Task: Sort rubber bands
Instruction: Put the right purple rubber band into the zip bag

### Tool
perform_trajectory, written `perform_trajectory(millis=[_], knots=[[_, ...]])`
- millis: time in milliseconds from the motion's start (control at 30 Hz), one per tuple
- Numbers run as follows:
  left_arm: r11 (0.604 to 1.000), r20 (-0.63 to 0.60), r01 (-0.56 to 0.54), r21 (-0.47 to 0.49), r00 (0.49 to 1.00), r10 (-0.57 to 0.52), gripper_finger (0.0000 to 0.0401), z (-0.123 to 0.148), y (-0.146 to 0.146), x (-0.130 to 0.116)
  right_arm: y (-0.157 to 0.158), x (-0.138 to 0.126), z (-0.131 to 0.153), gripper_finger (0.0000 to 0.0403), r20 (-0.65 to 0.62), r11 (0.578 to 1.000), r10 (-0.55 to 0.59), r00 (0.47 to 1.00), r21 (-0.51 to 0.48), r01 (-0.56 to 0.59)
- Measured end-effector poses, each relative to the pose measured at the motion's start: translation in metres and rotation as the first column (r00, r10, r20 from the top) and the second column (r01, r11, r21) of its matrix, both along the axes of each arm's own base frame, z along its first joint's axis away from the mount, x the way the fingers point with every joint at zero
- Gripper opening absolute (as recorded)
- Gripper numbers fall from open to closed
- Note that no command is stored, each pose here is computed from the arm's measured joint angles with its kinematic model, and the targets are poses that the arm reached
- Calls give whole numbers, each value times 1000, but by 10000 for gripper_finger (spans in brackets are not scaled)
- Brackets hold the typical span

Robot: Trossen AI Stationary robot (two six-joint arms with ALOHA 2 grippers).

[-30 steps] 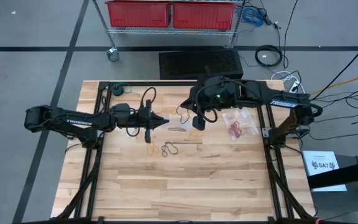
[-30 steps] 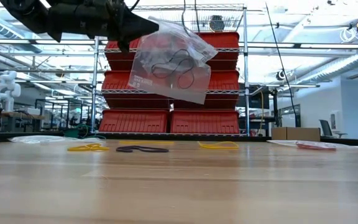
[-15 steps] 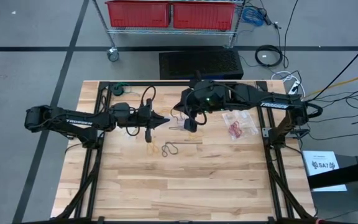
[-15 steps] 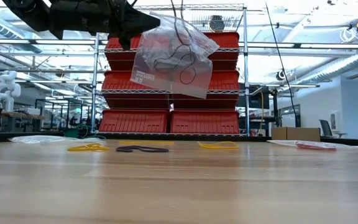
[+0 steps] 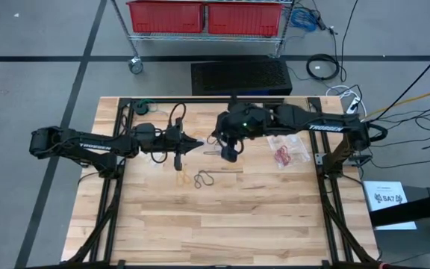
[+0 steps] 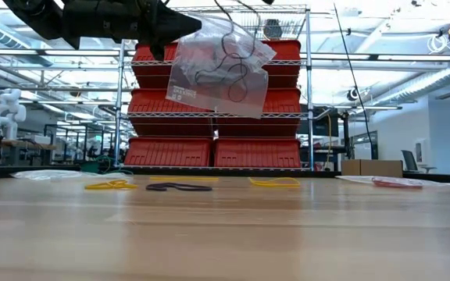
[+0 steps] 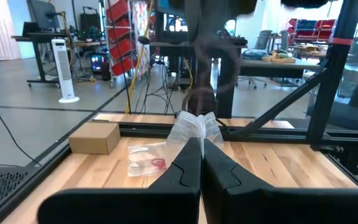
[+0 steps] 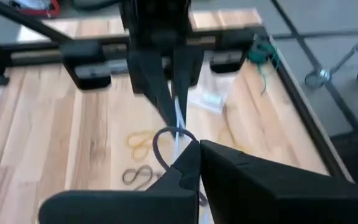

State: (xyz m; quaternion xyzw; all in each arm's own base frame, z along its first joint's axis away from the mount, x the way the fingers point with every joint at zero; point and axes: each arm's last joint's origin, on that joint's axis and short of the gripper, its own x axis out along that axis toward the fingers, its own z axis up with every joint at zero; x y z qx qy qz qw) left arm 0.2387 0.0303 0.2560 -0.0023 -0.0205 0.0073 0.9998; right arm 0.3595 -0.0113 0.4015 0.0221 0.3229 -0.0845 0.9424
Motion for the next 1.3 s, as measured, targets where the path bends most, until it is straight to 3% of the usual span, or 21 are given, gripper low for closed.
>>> perform_trajectory(millis=[500, 667, 1100, 1300], knots=[[1000, 21, 8, 1, 1000, -8, 0, 3, -1, -1, -11, 3, -26, 0, -64, 998, -48, 997, 40, 51], [1000, 22, 20, 2, 1000, -20, 0, 3, -3, -1, -17, 5, -30, 0, -50, 993, 0, 999, 115, 6], [1000, 20, 6, 1, 1000, -6, 0, 2, -3, -1, -14, 11, -34, 0, -25, 981, 104, 994, 165, -99], [1000, 16, 5, 0, 1000, -5, 0, 2, -3, -1, -16, 27, -57, 12, -85, 979, 132, 988, 166, -116]])
